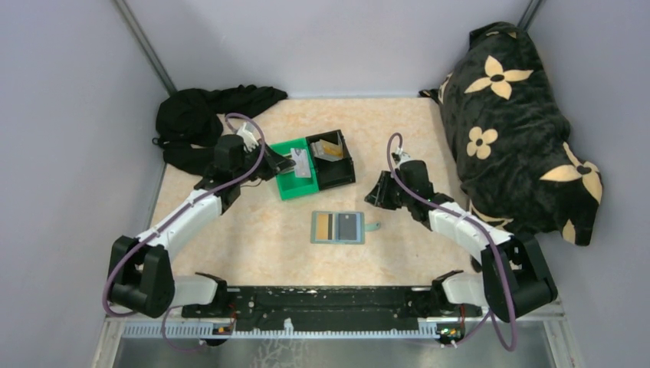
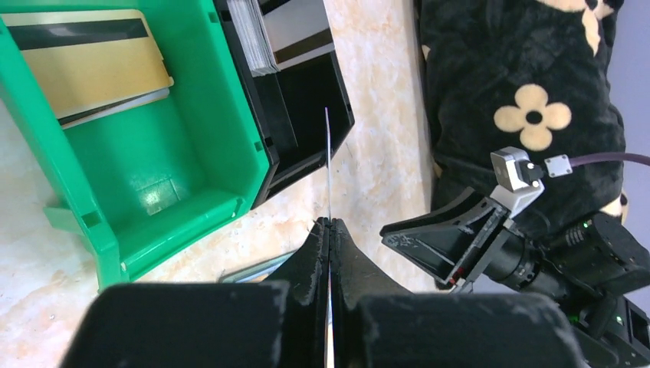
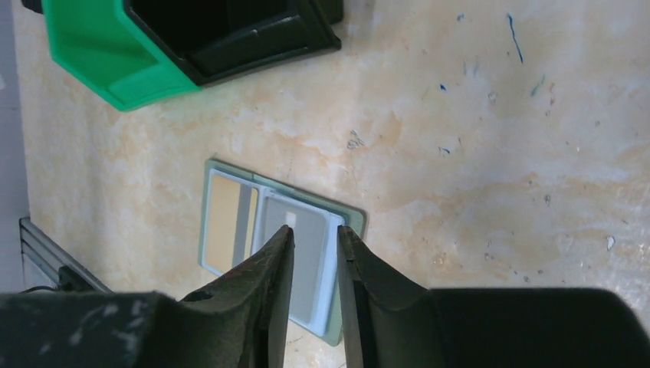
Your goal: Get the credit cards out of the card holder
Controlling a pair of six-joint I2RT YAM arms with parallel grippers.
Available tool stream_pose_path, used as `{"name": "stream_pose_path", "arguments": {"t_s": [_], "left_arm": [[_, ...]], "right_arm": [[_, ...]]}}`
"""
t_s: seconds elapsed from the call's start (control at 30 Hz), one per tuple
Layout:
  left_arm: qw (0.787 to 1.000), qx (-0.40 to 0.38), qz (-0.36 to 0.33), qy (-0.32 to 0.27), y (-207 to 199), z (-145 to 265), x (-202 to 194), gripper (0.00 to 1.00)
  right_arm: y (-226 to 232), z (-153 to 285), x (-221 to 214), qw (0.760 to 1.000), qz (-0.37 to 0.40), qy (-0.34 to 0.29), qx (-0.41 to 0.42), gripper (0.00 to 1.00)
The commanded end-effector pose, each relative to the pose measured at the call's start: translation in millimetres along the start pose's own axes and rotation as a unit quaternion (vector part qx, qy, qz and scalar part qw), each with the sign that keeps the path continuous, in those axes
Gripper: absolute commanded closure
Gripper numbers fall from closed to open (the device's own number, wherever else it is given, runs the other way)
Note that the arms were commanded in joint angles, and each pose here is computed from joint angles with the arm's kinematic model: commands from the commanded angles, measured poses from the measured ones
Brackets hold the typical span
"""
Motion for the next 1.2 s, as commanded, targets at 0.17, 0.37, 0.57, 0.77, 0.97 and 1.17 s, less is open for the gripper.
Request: {"name": "stream_pose_path", "arguments": {"t_s": [0.17,0.37,0.57,0.77,0.97,1.17], "left_arm": [[0.998,-0.06,-0.012,0.003,-32,-11,20,1.0],[0.983,-0.164,-0.041,0.076,-57,3,-4,1.0],[0.968,-0.218,-0.059,0.11,-70,20,-18,1.0],[0.956,-0.252,-0.067,0.136,-74,26,-27,1.0],[0.945,-0.279,-0.062,0.159,-77,27,-33,1.0],[0.946,-0.269,-0.064,0.167,-71,24,-35,1.0]], "right_arm": [[69,6,68,0.989,0.049,-0.053,0.127,0.48],[128,24,99,0.957,0.084,-0.077,0.266,0.42],[154,28,103,0.928,0.088,-0.068,0.356,0.4],[160,25,103,0.924,0.093,-0.058,0.367,0.49],[166,25,101,0.92,0.101,-0.056,0.374,0.49],[171,22,105,0.916,0.097,-0.055,0.385,0.55]]}}
Point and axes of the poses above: each gripper's point midway between its finger pads, its own z axis back along the fingers, its own y axis along the line the jaws close on, x = y × z, the point moved 2 cm from there along z, back along the fingers
